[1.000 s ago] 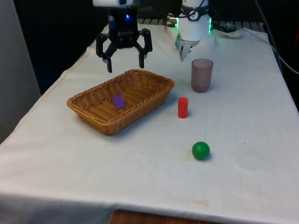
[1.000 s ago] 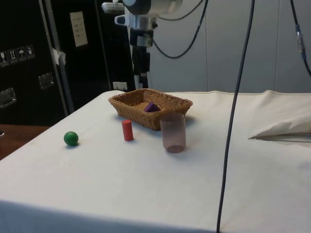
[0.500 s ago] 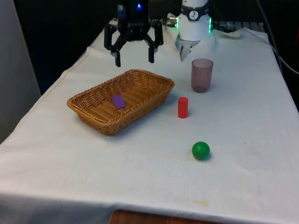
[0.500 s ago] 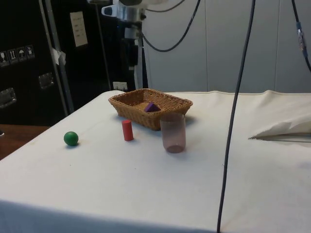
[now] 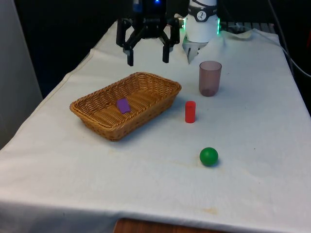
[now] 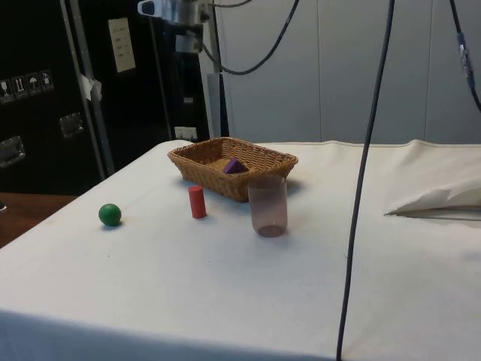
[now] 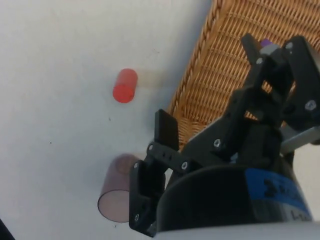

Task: Pick up the triangular block and place it into the basket.

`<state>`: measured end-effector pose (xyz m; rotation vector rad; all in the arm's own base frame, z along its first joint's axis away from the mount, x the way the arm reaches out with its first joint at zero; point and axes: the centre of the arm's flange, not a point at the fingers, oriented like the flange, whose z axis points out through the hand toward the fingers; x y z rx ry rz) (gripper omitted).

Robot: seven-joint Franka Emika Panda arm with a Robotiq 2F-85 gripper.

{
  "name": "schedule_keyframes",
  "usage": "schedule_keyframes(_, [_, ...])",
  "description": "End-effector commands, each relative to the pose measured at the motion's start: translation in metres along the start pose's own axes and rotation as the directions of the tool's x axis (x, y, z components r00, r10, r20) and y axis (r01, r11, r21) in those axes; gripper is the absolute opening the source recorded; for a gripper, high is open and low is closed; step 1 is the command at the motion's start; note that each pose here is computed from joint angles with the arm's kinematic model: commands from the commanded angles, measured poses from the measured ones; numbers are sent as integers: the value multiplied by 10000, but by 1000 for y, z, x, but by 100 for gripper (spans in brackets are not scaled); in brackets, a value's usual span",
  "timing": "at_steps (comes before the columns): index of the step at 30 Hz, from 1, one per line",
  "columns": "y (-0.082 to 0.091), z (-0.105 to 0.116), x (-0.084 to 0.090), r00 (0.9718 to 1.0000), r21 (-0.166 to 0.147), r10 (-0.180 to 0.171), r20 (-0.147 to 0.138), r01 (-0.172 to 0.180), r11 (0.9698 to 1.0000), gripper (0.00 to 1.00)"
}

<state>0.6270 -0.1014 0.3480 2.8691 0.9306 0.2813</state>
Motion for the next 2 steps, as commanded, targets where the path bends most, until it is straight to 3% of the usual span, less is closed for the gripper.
schedule_keyframes(1, [1, 0, -2, 10000, -17, 14, 75, -14, 10000, 100])
schedule_keyframes(2, [1, 0, -2, 10000, -5, 11, 62, -11, 10000, 100])
